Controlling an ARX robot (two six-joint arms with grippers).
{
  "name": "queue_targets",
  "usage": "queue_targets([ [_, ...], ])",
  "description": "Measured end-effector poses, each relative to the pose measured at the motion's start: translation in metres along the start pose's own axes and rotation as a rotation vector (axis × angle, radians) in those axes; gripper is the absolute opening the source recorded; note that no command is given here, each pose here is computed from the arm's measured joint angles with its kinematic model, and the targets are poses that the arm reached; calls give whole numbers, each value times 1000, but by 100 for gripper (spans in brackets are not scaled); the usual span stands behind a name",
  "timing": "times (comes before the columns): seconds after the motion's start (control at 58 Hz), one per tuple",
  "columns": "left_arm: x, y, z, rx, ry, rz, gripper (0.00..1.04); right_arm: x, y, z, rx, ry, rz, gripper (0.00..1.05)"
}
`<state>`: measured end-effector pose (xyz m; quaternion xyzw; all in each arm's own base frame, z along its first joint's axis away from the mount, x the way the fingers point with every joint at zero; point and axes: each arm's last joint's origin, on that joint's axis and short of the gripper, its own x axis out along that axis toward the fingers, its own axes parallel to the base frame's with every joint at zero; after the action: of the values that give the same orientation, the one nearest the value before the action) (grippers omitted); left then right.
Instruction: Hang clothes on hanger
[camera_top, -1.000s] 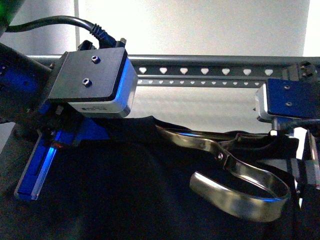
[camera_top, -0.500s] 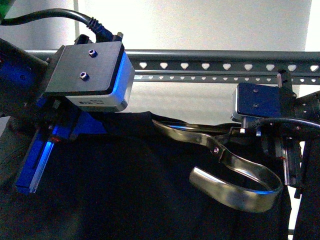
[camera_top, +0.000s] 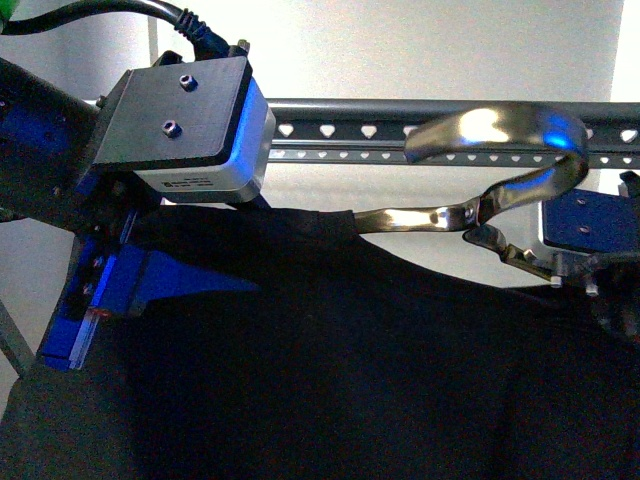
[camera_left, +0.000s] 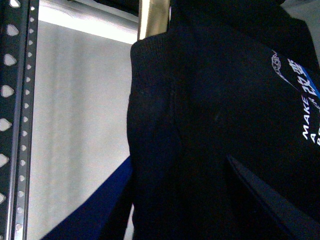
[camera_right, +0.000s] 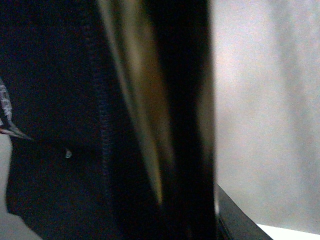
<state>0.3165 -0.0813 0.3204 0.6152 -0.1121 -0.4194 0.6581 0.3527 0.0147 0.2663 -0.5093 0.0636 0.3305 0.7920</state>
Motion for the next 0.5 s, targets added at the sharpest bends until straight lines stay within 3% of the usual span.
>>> queue_targets([
  [0.241, 0, 0, 0, 1, -1, 0, 100, -37, 24, -20, 352, 55, 248, 10],
  [0.414, 0, 0, 0, -18, 15, 18, 98, -62, 43, -40, 565, 65, 300, 10],
  [0.483, 1, 0, -5, -230, 99, 211, 98, -71, 50, -43, 643, 54, 310, 10],
  [0.5, 0, 2, -6, -354, 103, 276, 98, -74, 52, -44, 661, 51, 308, 10],
])
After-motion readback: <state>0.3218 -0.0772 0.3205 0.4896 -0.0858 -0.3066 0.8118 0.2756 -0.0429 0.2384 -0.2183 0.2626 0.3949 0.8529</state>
